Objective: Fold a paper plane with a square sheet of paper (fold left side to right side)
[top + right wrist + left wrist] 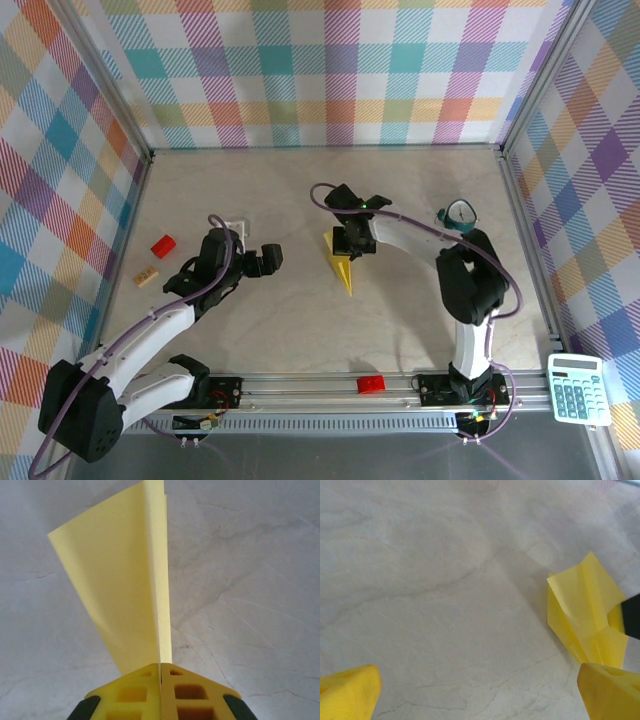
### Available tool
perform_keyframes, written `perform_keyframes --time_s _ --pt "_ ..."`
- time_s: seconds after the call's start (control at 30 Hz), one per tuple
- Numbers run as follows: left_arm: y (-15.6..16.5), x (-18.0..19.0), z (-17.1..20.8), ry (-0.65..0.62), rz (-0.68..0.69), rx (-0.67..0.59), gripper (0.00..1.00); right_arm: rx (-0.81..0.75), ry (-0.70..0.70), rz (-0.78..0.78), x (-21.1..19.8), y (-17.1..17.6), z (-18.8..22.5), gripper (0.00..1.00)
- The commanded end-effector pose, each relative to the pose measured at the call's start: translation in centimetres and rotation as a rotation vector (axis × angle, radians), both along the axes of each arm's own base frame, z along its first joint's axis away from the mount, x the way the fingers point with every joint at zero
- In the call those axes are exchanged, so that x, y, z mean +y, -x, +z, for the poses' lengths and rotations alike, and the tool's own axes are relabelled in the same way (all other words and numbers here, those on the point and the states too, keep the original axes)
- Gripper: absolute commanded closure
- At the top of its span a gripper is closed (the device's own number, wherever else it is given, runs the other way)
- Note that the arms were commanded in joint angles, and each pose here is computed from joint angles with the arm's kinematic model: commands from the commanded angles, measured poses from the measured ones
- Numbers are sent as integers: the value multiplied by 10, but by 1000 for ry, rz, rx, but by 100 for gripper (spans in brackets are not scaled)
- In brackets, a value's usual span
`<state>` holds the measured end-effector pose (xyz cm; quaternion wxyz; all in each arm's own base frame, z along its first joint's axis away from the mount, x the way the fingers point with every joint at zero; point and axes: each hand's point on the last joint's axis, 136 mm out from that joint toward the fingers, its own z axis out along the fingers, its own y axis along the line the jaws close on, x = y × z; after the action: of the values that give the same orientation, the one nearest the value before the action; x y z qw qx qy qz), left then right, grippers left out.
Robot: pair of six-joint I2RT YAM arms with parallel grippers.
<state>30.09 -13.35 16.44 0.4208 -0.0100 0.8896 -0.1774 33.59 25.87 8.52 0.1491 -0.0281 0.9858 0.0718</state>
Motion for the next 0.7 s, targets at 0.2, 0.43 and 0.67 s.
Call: perform_keyframes --time_s 0.2,0.43,0.67 --pt "-17 6 87 -71 -14 -185 0 -177 -408 69 -6 -6 61 100" --pt "-22 -14 131 -37 -132 -339 0 -222 -706 137 -19 1 78 100" --pt "-22 -43 116 -115 -351 -418 0 -148 -871 242 -3 15 63 100"
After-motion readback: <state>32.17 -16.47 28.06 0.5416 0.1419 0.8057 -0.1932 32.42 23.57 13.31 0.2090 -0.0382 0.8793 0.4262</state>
